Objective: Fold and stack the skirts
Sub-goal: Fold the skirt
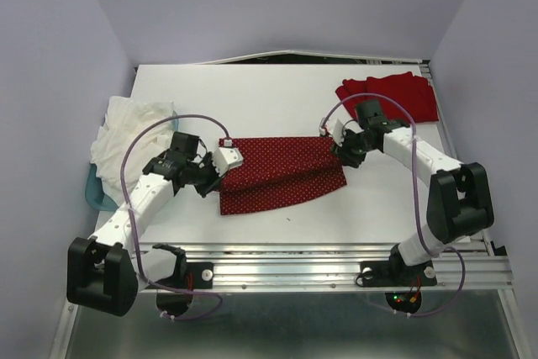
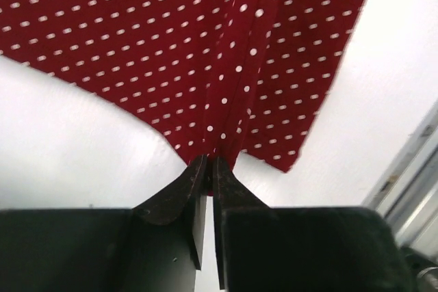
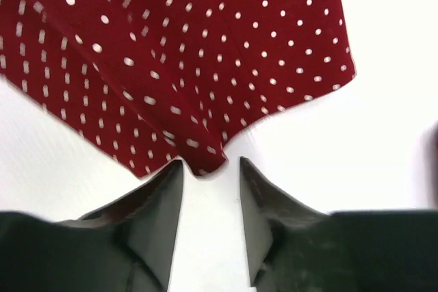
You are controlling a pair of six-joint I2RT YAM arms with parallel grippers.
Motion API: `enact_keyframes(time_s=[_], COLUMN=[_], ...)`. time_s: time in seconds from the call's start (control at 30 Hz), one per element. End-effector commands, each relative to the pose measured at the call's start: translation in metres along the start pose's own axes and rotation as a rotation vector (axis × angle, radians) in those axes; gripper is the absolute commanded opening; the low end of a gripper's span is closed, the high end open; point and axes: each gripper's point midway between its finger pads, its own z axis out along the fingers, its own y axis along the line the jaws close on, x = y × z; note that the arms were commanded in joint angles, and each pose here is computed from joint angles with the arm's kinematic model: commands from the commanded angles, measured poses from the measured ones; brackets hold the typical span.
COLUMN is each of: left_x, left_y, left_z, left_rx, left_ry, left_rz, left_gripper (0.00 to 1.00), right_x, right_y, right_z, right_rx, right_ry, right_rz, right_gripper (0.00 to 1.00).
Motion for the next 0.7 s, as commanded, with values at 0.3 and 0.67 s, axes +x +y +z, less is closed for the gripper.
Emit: enact_keyframes(time_s=[0.3,0.67], left_x=[-0.013,-0.019], left_y=[-0.03,-0.012], left_z=[-0.021,0.015], left_rx=[0.084,0.061], left_ry=[0.003,0.048], left_rz=[0.223,0.077], left_gripper=[0.46,0.43], right_x=[-0.013,-0.034], right_y=[0.026,0.029], right_z=[-0.065,-0.014], right_rx=[0.068,-0.172], right_ry=[-0.076,-0.063], right_rz=[-0.067,0.309], right_gripper=[0.62,0.5])
